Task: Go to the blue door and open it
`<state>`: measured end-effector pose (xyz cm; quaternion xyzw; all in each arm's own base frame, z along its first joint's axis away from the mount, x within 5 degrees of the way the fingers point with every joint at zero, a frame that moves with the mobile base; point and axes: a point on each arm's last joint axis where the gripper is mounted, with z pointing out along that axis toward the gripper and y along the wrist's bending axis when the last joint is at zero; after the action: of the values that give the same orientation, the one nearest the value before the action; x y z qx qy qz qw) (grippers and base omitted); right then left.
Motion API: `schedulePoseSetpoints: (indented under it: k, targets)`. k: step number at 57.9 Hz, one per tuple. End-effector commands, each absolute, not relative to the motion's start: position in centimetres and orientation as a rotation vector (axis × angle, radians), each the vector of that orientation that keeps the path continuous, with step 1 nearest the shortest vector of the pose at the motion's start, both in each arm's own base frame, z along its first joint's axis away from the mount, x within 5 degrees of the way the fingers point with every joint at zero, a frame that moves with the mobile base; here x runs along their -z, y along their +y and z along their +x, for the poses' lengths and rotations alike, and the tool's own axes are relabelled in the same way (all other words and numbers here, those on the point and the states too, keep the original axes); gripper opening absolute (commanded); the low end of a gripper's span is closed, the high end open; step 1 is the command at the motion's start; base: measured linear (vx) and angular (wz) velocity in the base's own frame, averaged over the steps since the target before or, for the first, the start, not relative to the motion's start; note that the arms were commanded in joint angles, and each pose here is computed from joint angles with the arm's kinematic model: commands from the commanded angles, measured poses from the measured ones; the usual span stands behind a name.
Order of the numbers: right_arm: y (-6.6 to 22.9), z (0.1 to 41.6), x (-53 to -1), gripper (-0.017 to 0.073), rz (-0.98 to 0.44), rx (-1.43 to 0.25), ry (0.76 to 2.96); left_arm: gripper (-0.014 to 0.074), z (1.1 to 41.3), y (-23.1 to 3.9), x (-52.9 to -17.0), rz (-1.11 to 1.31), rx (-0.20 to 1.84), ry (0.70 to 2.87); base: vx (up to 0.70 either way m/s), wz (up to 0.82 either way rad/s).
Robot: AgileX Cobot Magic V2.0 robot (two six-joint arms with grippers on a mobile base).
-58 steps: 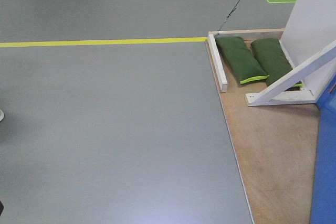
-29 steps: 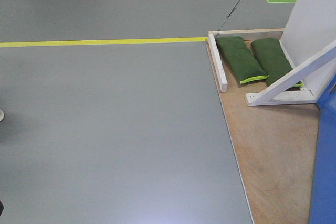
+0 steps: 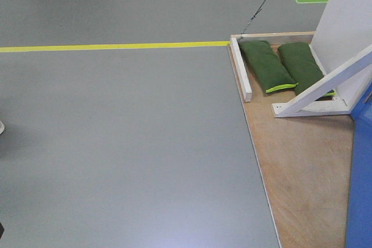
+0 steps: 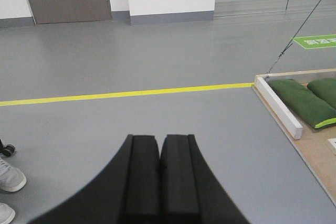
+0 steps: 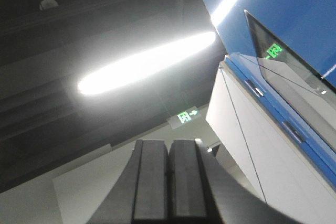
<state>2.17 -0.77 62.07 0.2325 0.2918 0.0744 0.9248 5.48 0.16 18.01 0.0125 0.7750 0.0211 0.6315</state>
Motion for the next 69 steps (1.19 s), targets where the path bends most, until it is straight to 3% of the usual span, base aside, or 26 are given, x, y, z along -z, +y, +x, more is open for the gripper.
schedulePoseSetpoints:
  k: [1, 22, 38, 57, 69]
  targets:
    - [-1.8, 2.8, -62.5, 0.0012, 0.489, -0.124, 0.57, 0.0073, 5.4, 0.1, -19.7, 0.029, -0.033, 1.65, 0.0, 0.0]
    - [-4.8, 5.1, -62.6, 0.0012, 0.509, 0.037, 0.562, 0.0073, 5.4, 0.1, -19.7, 0.029, -0.033, 1.65, 0.0, 0.0]
    - [-4.1, 2.9, -63.9, 0.0012, 0.376, 0.32, 0.349, 0.0073, 5.4, 0.1, -19.7, 0.029, -0.033, 1.65, 0.0, 0.0]
    - [-4.1, 2.8, -64.0, 0.0012, 0.369, 0.326, 0.335, 0.0073, 5.4, 0.1, -19.7, 0.029, -0.033, 1.65, 0.0, 0.0]
    - [-4.5, 4.6, -62.9, 0.0012, 0.41, 0.305, 0.568, 0.0073, 5.4, 0.1, -19.7, 0.029, -0.033, 1.65, 0.0, 0.0]
